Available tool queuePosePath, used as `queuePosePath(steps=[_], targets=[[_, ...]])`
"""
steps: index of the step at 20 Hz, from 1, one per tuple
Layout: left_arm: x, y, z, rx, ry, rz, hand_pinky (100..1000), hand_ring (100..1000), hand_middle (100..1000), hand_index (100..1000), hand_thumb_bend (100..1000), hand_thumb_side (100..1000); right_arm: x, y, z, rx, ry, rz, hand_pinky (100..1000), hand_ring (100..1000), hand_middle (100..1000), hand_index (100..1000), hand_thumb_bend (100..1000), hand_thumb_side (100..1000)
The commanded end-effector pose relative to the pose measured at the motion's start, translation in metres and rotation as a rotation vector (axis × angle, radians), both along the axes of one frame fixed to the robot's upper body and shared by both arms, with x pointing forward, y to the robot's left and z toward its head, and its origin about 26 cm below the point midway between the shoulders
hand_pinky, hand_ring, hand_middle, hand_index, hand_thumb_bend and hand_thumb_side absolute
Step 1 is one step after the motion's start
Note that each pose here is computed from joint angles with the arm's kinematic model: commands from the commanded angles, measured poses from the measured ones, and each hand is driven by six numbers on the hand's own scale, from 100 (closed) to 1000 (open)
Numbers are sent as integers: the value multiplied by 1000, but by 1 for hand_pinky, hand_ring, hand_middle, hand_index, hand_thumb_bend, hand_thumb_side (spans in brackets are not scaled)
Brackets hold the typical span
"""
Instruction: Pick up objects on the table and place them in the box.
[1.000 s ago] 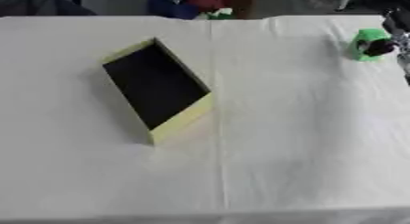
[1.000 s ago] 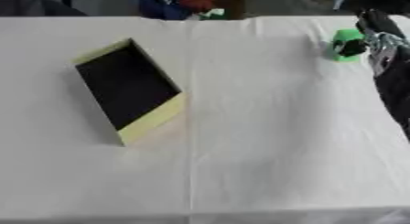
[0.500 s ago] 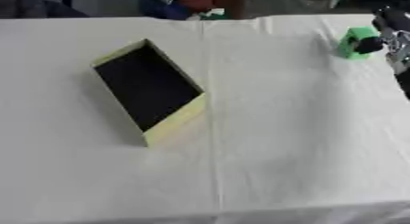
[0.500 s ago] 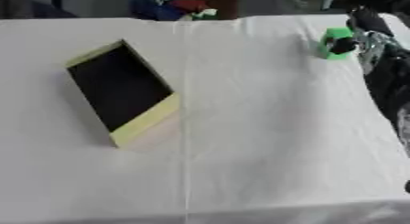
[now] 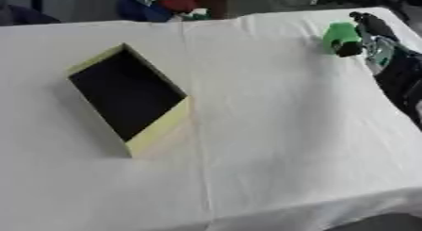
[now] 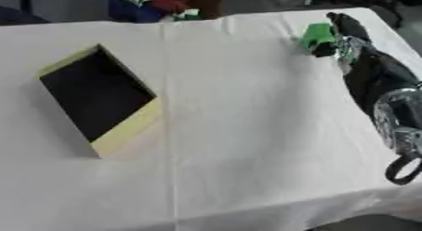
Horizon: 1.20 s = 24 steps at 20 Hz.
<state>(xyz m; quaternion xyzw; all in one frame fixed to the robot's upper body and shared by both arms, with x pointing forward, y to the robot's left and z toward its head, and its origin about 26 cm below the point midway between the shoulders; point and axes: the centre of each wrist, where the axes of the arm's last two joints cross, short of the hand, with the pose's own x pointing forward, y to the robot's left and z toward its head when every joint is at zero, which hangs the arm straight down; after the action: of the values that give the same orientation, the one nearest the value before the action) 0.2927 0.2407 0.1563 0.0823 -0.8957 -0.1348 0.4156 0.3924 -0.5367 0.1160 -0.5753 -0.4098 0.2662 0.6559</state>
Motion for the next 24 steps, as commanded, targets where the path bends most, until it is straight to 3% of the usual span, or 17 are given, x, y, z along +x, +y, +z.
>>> queuePosePath(steps=[1,10,14,19,20,24], targets=[[-1,1,8,16,-26,-10,658,701,743,819,226,588,-8,-13,9,-2,-18,-61,860,1000,886,1000,187,273],[-1,1,8,13,-25,-13,658,702,743,820,224,590,-13,-12,-7,54,-15,-101,837,1000,835,998,144,319],[-1,1,8,11,-25,-14,659,703,744,820,224,592,-12,-9,-10,93,-53,-104,805,1000,783,974,106,296],[-1,0,8,11,-25,-16,659,703,744,820,222,592,-10,-7,-11,104,-127,-98,752,963,642,914,100,142],[-1,0,8,11,-25,-16,659,703,744,820,221,592,-10,-7,-10,99,-142,-95,723,935,566,883,100,100],[-1,0,8,11,-26,-17,660,703,744,821,220,592,-5,-5,-3,57,-224,-80,653,862,412,800,100,100]])
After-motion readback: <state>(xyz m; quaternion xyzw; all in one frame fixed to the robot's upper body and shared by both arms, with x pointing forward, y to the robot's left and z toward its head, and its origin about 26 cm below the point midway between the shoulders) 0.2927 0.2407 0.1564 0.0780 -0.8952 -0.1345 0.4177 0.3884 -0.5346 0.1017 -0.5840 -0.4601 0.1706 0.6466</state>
